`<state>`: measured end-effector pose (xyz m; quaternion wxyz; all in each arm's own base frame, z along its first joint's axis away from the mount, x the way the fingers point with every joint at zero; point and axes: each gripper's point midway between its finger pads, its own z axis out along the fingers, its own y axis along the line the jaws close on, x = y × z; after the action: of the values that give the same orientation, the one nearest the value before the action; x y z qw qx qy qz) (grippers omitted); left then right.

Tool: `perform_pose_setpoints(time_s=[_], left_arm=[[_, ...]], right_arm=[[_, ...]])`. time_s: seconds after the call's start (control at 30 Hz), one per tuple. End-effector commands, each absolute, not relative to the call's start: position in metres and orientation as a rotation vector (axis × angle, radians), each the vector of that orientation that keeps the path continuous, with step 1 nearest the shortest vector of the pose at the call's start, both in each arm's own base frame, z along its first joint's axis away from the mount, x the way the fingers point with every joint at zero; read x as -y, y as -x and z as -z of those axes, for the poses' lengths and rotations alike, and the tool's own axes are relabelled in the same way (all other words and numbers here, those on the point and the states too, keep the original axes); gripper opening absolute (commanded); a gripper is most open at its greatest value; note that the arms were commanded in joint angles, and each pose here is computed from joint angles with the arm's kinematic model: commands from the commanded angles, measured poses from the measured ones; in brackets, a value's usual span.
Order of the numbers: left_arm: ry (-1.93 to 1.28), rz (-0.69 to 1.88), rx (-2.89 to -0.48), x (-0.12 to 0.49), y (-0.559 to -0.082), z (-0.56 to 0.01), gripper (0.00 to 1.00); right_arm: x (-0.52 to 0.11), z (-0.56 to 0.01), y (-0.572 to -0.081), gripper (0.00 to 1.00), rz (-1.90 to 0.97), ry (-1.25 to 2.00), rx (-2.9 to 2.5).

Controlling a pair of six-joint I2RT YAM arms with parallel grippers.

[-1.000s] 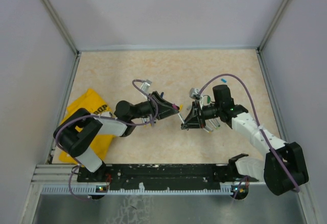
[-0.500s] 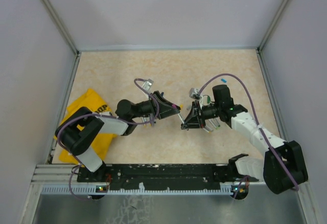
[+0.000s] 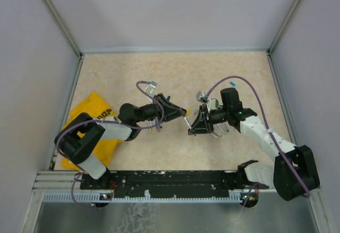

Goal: Open the pen caps
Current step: Open the pen cap from the pen.

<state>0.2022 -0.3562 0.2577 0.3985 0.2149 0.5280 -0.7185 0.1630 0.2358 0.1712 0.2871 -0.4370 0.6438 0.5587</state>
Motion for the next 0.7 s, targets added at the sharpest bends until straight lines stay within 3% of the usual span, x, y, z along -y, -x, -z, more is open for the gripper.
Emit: perform_pose_setpoints(time_s=[0.0, 0.07, 0.2, 0.33, 0.67], left_arm=[[-0.635, 1.828, -1.070, 0.345, -0.183, -0.302, 0.03], [-0.630, 1.833, -1.079, 0.345, -0.183, -0.299, 0.00], [-0.595, 1.811, -1.110, 0.342, -0.184, -0.292, 0.00], [-0.538, 1.754, -1.158, 0.336, -0.184, -0.282, 0.00], [-0.469, 1.562, -1.232, 0.326, -0.177, -0.275, 0.00]], right_arm=[[-0.239, -0.189, -0.176, 0.00, -1.447, 1.193, -1.642], [-0.239, -0.191, -0.176, 0.04, -1.440, 1.194, -1.638], [-0.238, -0.193, -0.179, 0.30, -1.399, 1.195, -1.627], [-0.237, -0.195, -0.181, 0.43, -1.337, 1.196, -1.604], [-0.237, -0.198, -0.183, 0.59, -1.220, 1.200, -1.522]])
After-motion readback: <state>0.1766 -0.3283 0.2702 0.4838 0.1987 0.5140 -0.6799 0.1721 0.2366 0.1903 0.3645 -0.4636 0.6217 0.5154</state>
